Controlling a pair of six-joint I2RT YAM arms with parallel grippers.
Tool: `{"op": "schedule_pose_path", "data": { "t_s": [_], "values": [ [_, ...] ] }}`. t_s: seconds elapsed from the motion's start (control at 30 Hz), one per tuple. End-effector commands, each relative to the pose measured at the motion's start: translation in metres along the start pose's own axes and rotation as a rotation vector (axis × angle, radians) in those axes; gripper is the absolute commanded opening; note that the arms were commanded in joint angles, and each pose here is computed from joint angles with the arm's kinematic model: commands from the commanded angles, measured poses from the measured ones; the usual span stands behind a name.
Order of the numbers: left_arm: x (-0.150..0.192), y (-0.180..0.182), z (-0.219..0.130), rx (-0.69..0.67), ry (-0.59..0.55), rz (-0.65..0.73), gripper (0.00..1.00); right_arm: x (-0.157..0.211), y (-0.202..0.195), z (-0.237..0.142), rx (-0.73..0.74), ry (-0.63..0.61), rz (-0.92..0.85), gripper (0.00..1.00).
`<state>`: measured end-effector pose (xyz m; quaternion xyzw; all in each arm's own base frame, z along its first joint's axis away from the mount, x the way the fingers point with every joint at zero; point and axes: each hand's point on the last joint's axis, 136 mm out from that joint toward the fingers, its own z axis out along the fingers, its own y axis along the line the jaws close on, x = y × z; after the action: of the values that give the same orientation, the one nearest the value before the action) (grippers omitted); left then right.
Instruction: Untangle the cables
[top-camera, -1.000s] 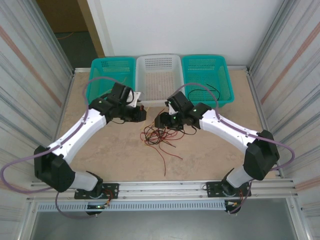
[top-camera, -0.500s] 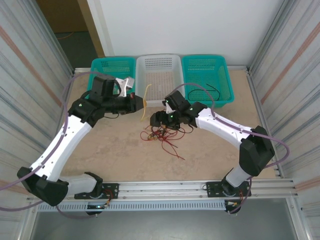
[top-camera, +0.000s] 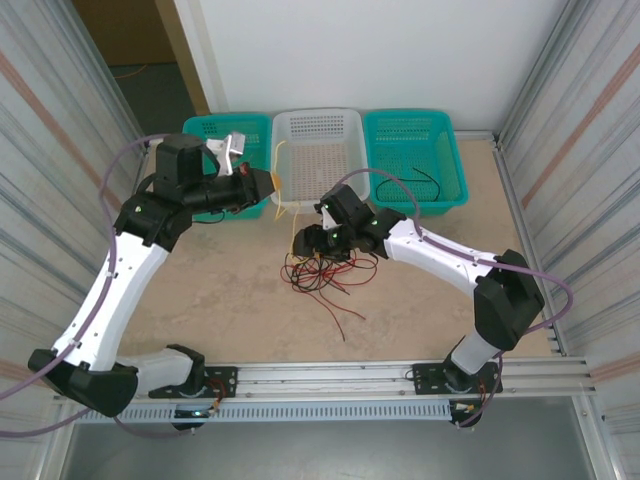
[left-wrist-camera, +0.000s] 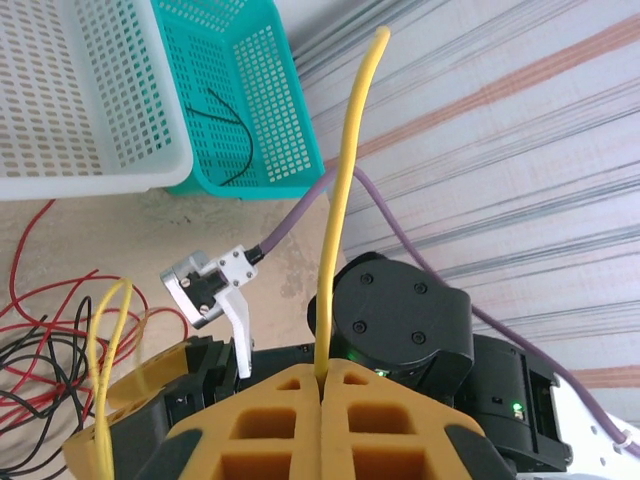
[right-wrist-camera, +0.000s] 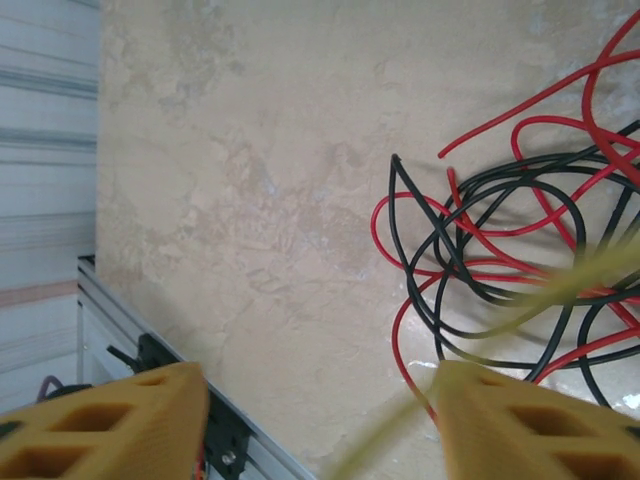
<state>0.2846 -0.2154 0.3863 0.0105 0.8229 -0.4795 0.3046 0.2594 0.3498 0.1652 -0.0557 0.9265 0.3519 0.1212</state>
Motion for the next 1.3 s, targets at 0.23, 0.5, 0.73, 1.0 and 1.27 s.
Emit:
{"op": "schedule_pose_path", "data": {
  "t_s": [0.23,0.5,0.73,1.0,1.27],
  "values": [
    [-0.025,-0.009,-0.038,-0.026,-0.115,0.074,0.0,-0.006,-0.058,-0.01,0.14,-0.033,0.155,0.28],
    [-0.05,0.042,-0.086,-0.225,-0.381,-0.042,0.0,-0.022,-0.087,-0.036,0.061,-0.138,0.357,0.12],
    [-0.055,0.066,-0.096,-0.282,-0.446,-0.099,0.0,-0.045,-0.094,-0.075,-0.074,-0.256,0.516,0.05],
    [-0.041,0.11,-0.107,-0.42,-0.478,-0.218,0.0,-0.074,-0.103,-0.14,-0.207,-0.432,0.651,0.0],
    [-0.025,0.129,-0.087,-0.38,-0.418,-0.309,0.0,-0.097,-0.121,-0.193,-0.204,-0.548,0.686,0.0]
  ]
}}
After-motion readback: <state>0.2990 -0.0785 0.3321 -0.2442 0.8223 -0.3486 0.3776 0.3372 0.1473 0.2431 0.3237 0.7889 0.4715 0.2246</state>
